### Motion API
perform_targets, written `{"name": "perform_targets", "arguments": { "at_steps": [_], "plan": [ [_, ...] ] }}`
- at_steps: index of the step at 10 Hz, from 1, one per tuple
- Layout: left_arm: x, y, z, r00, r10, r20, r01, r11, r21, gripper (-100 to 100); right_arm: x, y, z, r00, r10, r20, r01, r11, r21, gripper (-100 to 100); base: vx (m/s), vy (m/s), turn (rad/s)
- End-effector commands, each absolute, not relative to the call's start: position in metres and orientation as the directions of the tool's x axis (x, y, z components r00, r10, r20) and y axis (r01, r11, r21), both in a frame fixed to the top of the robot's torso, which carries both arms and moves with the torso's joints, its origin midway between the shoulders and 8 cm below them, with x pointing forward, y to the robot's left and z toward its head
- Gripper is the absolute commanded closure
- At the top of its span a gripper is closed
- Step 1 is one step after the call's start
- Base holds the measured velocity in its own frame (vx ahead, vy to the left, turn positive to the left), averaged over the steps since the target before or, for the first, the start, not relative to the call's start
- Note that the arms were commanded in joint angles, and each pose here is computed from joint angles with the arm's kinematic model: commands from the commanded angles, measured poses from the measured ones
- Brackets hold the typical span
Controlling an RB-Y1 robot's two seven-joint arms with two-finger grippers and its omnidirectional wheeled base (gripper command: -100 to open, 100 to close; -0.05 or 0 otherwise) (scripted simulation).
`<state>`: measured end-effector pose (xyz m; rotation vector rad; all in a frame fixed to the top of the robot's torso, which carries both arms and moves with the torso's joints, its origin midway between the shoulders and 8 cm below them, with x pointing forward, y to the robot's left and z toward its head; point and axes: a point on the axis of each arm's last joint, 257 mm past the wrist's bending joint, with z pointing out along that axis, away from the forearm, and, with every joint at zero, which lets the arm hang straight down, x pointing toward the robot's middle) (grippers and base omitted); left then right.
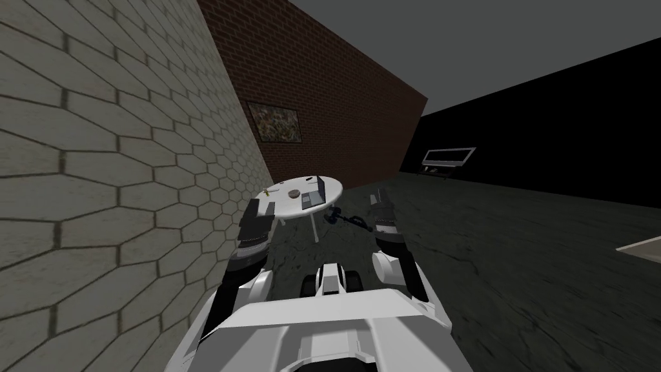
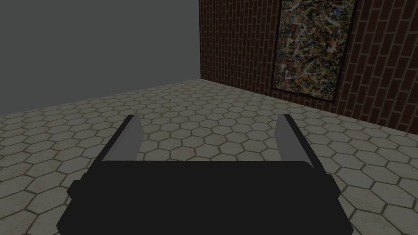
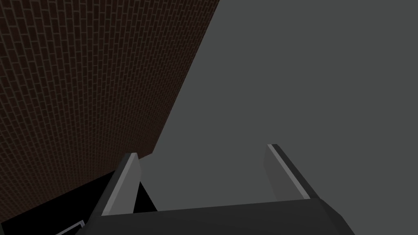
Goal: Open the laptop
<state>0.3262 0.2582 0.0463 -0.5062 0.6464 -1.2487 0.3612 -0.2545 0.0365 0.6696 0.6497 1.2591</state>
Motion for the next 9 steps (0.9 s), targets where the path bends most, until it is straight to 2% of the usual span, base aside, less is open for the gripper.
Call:
{"name": "perform_targets", "arguments": {
  "at_steps": [1,9],
  "plan": [
    [0.333,0.255,0.041,0.161,-0.956,-0.244,0.672,0.287,-0.683,-100,0.361,-0.255,0.036,0.186,0.980,-0.073,-0.627,0.175,0.759,0,0.070,-0.083,0.049],
    [0.360,0.276,0.026,0.197,-0.917,-0.346,0.539,0.396,-0.744,-100,0.361,-0.254,0.037,0.186,0.980,-0.072,-0.627,0.175,0.759,0,0.101,-0.111,0.055]
  ]
}}
